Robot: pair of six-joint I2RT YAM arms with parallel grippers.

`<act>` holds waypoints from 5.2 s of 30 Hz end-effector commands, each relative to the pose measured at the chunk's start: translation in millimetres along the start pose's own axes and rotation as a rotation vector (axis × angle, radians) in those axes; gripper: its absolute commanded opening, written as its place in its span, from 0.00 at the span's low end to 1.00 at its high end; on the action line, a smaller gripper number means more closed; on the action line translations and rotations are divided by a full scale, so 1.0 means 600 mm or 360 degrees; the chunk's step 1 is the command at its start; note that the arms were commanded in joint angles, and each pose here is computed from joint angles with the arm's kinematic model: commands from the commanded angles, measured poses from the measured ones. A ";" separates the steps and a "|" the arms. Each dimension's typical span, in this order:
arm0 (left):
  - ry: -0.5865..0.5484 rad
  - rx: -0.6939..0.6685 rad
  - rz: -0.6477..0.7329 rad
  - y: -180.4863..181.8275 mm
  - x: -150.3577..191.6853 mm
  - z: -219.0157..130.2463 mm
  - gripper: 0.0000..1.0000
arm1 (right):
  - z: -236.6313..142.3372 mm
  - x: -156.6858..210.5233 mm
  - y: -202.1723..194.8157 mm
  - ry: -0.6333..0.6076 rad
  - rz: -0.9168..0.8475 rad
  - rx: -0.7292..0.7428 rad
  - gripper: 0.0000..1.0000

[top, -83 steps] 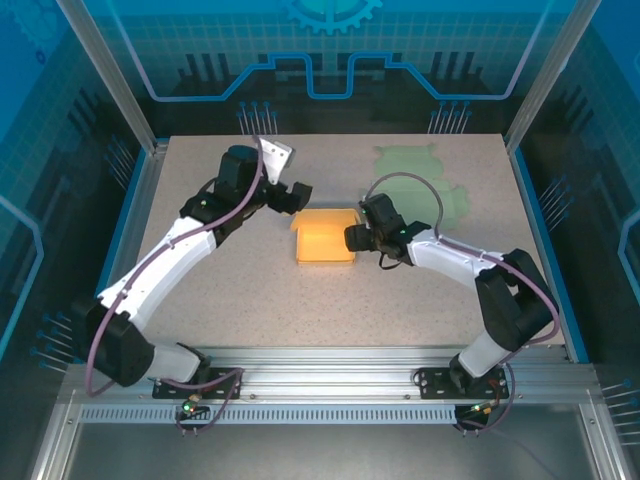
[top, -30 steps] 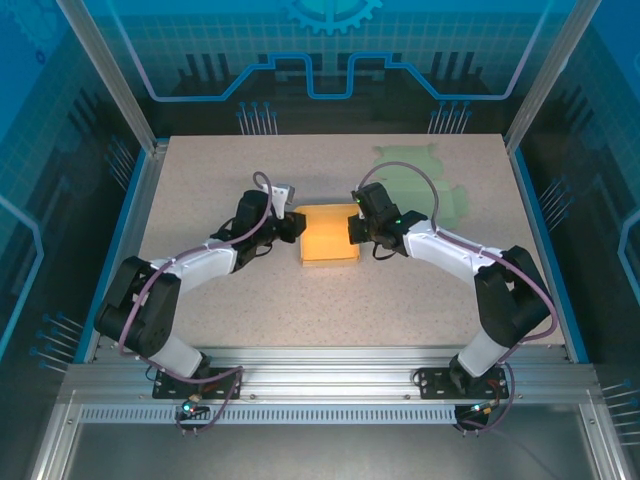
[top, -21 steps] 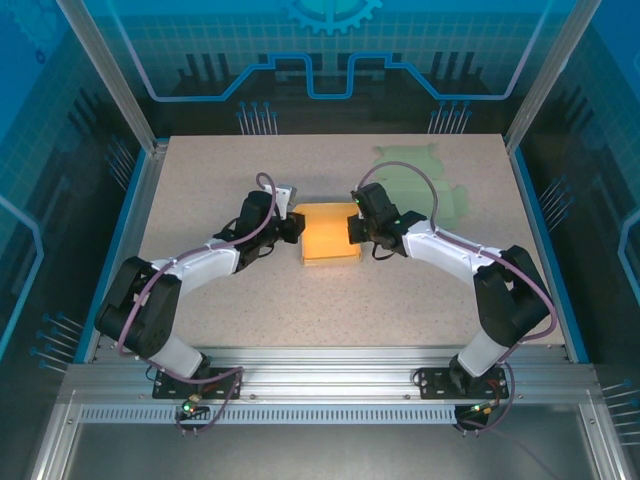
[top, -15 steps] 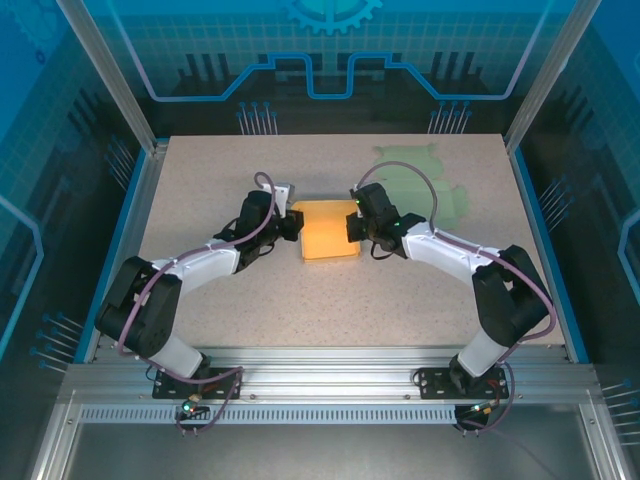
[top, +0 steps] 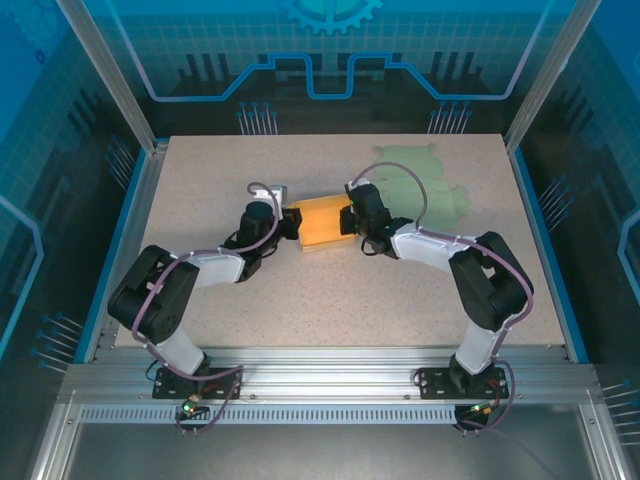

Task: Fold the paper box

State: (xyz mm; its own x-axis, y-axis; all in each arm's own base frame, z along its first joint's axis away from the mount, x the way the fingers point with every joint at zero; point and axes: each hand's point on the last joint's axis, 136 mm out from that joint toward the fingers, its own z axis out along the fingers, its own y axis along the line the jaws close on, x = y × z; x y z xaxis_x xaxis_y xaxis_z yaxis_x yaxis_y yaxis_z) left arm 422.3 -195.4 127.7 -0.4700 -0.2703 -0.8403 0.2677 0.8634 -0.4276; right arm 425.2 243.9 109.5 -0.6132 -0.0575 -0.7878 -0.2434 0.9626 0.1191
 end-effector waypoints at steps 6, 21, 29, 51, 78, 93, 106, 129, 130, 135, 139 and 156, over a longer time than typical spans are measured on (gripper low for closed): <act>-0.0049 0.0319 -0.0109 -0.075 0.020 -0.008 0.00 | 0.011 0.064 0.044 0.0119 -0.0075 -0.0170 0.00; 0.0051 0.0295 -0.0025 -0.045 0.090 -0.054 0.50 | 0.004 0.127 0.006 0.0188 -0.0073 -0.0069 0.00; 0.0044 0.0380 -0.0034 -0.062 0.088 -0.107 0.79 | 0.003 0.173 -0.020 0.0240 -0.0055 0.0008 0.00; 0.0150 -0.0013 0.0281 -0.090 -0.080 -0.176 0.89 | 0.011 0.175 -0.012 0.0270 -0.0071 0.0004 0.00; 0.0640 0.0205 -0.0417 -0.017 0.120 0.067 0.36 | -0.027 0.161 -0.002 0.0306 -0.0115 0.0036 0.23; 0.0630 0.0214 -0.0413 -0.014 0.111 0.076 0.38 | -0.127 0.078 0.000 0.0236 -0.0079 -0.0020 0.57; 0.0436 0.0402 -0.0354 -0.093 -0.027 0.043 0.64 | -0.021 0.050 0.000 0.0551 0.0212 -0.0349 0.63; 0.0760 -0.0414 -0.0030 0.097 0.048 0.042 0.48 | 0.057 0.103 -0.011 0.0709 0.0413 -0.0520 0.64; 0.0773 -0.0419 -0.0043 0.104 0.051 0.043 0.46 | 0.056 0.102 -0.010 0.0706 0.0418 -0.0529 0.64; 0.0816 -0.0428 -0.0099 0.128 0.062 0.049 0.37 | 0.061 0.097 -0.010 0.0698 0.0457 -0.0579 0.64; 0.0866 -0.0412 -0.0199 0.148 0.077 0.052 0.25 | 0.065 0.092 -0.008 0.0696 0.0492 -0.0634 0.66; 0.0968 -0.0331 -0.0506 0.191 0.110 0.054 0.00 | 0.103 0.072 0.044 0.0688 0.0791 -0.1018 0.71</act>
State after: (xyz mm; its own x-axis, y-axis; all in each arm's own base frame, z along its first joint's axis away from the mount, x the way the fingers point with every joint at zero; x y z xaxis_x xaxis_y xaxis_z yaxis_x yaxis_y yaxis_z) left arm 469.5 -134.1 53.0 -0.8427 -0.2616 -0.4705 0.0009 0.8734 -0.4871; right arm 439.1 269.6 47.1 -0.9382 0.0929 -0.3335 -0.1952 0.6537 0.7311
